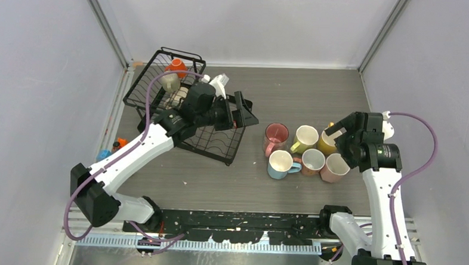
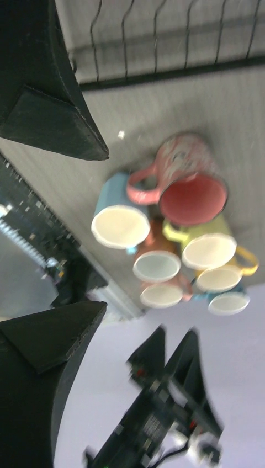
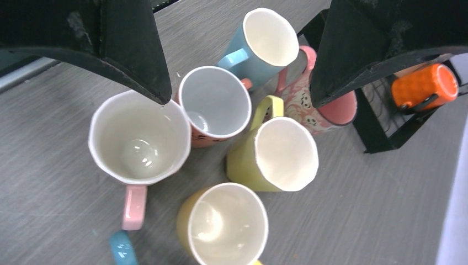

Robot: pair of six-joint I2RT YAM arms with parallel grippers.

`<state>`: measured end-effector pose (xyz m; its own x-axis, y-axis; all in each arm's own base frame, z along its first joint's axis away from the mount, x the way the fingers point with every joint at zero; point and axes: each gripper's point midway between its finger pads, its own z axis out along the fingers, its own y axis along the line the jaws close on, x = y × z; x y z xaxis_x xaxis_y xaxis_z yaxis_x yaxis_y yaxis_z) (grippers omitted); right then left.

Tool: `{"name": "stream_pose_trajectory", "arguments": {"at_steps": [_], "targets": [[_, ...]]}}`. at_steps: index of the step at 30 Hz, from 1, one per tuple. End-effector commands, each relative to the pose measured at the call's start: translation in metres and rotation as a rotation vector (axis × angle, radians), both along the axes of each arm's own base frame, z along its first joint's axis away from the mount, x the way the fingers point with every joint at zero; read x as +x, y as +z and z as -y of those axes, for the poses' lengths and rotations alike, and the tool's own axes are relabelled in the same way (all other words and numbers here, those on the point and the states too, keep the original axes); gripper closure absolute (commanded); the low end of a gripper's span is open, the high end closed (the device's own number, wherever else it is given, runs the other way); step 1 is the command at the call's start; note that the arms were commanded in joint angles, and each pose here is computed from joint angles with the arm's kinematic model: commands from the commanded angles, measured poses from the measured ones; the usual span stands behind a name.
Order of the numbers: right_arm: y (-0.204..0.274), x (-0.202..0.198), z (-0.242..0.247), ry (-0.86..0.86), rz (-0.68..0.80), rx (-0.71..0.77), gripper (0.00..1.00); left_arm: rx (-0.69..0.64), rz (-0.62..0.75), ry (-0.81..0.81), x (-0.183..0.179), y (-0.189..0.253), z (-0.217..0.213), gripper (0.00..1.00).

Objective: Unload the cups from the dish rack
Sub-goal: Unload the cup from the dish rack.

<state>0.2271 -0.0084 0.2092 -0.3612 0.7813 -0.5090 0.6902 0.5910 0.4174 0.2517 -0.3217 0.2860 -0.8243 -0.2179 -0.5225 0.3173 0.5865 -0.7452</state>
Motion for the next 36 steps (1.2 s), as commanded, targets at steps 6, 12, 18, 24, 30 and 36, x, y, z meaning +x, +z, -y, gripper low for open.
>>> {"name": "stream_pose_trajectory", "arguments": {"at_steps": [6, 12, 18, 24, 30, 36], "targets": [[0.045, 0.019, -0.024, 0.151, 0.206, 0.052, 0.0, 0.357, 0.246, 0.343, 0.097, -0.033, -0.04, 0.0], [0.053, 0.014, -0.028, 0.18, 0.255, 0.053, 0.0, 0.512, 0.316, 0.406, 0.141, -0.057, -0.041, 0.0], [0.057, 0.015, -0.038, 0.216, 0.287, 0.09, 0.0, 0.576, 0.344, 0.462, 0.18, -0.071, -0.035, 0.0], [0.06, 0.017, -0.04, 0.223, 0.302, 0.1, 0.0, 0.709, 0.362, 0.518, 0.22, -0.088, -0.039, 0.0], [0.062, 0.018, -0.042, 0.235, 0.309, 0.105, 0.0, 0.821, 0.296, 0.507, 0.256, -0.119, -0.05, 0.0], [0.062, 0.018, -0.044, 0.253, 0.313, 0.102, 0.0, 0.908, 0.24, 0.493, 0.276, -0.143, -0.065, 0.0]]}}
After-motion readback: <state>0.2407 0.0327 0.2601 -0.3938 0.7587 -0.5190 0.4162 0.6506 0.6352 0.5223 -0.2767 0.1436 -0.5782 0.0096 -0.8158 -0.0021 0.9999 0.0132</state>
